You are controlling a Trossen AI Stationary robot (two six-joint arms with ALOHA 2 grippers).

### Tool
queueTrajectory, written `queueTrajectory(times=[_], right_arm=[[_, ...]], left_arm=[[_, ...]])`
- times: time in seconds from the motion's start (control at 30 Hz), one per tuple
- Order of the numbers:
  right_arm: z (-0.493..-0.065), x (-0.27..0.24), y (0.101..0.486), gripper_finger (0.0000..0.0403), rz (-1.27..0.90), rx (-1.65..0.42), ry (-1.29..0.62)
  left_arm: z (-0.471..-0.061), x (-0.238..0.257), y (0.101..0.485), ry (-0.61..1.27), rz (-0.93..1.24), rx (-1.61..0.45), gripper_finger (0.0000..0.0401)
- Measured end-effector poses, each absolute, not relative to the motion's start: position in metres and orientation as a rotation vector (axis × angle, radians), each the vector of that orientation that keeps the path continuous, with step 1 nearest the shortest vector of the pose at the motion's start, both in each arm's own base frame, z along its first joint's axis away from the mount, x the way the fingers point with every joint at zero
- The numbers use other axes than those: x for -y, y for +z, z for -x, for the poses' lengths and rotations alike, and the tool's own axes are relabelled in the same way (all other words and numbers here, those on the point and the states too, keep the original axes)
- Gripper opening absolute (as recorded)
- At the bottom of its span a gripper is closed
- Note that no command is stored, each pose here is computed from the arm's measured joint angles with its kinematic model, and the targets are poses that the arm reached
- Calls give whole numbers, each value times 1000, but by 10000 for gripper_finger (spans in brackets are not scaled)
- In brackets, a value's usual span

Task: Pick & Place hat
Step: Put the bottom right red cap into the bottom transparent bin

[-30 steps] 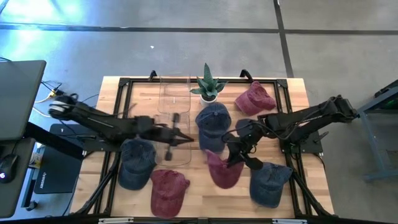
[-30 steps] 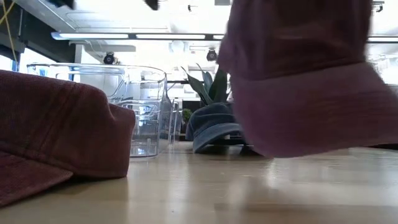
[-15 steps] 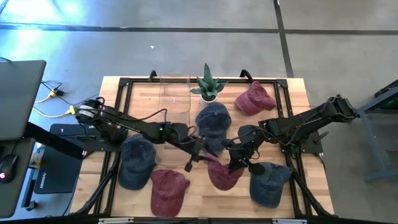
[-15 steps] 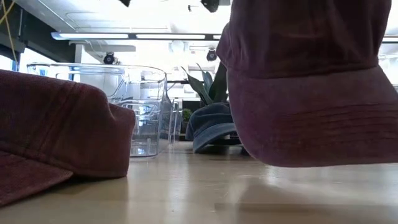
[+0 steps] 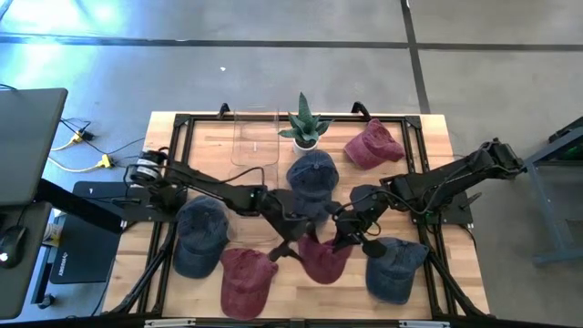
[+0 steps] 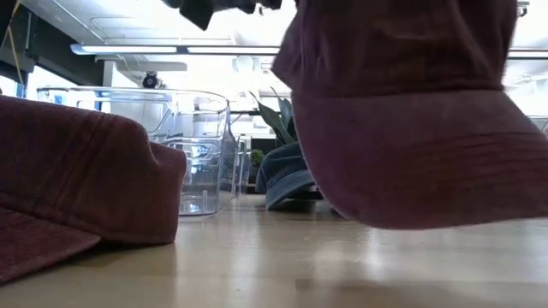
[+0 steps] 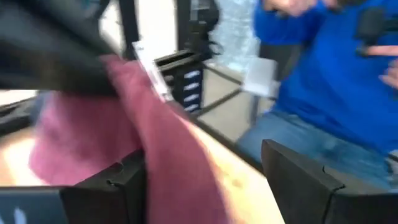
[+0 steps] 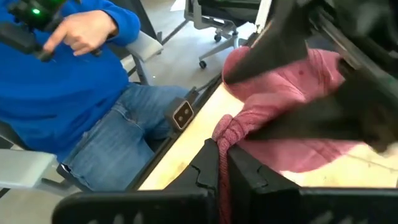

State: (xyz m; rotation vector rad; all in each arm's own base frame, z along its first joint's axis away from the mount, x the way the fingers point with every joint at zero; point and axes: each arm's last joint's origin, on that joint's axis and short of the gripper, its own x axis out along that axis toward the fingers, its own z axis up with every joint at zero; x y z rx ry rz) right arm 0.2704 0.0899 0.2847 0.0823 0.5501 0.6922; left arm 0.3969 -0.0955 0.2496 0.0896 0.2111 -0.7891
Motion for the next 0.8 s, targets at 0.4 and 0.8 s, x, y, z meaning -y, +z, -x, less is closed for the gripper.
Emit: queueTrajectory(times=[0.4, 0.8], right_arm=[[-268, -95, 284, 7, -95, -573, 698], [-264, -105, 284, 84, -121, -589, 729]], left_arm=[[-402, 96, 248, -777, -123, -220, 163], [-400, 96, 243, -799, -178, -254, 23]])
